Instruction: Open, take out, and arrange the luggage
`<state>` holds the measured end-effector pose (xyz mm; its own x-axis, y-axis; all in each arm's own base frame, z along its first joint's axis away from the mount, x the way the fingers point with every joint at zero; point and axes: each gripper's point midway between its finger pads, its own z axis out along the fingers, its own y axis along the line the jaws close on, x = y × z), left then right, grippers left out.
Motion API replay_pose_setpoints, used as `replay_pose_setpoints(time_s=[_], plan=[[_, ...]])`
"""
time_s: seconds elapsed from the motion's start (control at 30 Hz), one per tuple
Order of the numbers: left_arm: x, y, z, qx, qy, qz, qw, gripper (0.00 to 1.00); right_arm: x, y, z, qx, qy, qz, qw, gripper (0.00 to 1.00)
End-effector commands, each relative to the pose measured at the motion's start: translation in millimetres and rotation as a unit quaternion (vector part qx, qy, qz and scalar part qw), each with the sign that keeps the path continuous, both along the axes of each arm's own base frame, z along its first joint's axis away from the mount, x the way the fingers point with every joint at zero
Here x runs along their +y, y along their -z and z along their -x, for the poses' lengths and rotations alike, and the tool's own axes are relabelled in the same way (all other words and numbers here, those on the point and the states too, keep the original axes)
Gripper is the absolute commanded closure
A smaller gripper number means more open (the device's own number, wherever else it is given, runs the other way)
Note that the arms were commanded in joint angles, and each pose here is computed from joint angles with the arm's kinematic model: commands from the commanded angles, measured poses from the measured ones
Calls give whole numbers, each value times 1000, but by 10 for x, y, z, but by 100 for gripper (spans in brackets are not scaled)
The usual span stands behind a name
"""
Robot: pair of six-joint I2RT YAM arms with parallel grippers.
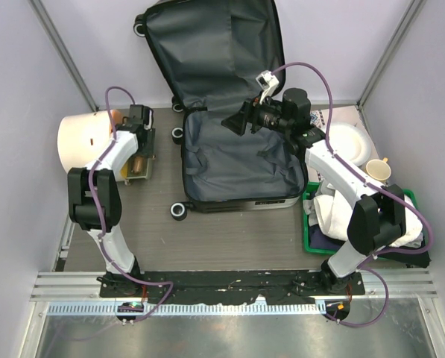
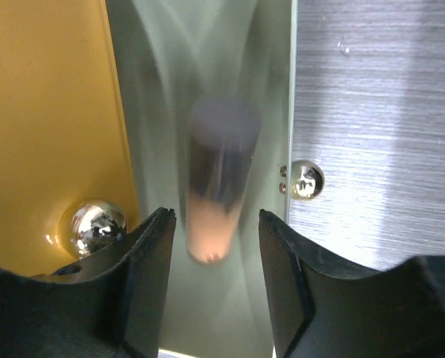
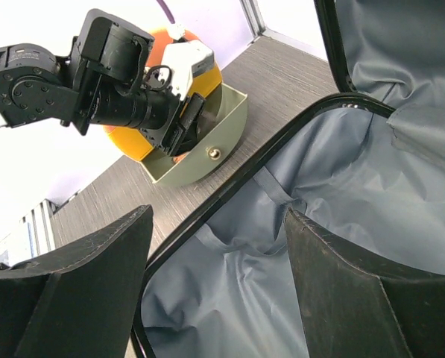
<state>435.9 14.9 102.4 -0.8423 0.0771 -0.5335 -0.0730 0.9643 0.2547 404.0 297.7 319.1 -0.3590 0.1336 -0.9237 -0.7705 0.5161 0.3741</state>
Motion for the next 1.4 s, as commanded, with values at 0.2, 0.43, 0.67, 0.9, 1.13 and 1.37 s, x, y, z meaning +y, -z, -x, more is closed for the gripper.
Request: replay_pose_setpoints(time_s=[0.2, 0.43, 0.67, 0.9, 1.13, 1.37], plan=[[-35, -553, -186, -70, 7, 12, 997, 41, -34, -312, -5, -43, 2, -15, 999, 23], [-576, -1014, -148, -141, 112, 44, 983, 59, -2, -290, -17, -36, -4, -19, 999, 23], [-836, -868, -244, -93, 149, 46, 983, 76, -5, -276, -21, -35, -2, -19, 999, 23], [-768, -405, -448, -46, 101, 18, 994, 79, -39, -269, -26, -40, 6, -13, 999, 23], [-441, -103, -444, -9, 53, -56, 997, 85, -68, -238, -28, -39, 11, -6, 999, 23], [-140, -226, -360, -13, 38, -101, 994, 84, -59, -214, -34, -39, 11, -7, 999, 23]])
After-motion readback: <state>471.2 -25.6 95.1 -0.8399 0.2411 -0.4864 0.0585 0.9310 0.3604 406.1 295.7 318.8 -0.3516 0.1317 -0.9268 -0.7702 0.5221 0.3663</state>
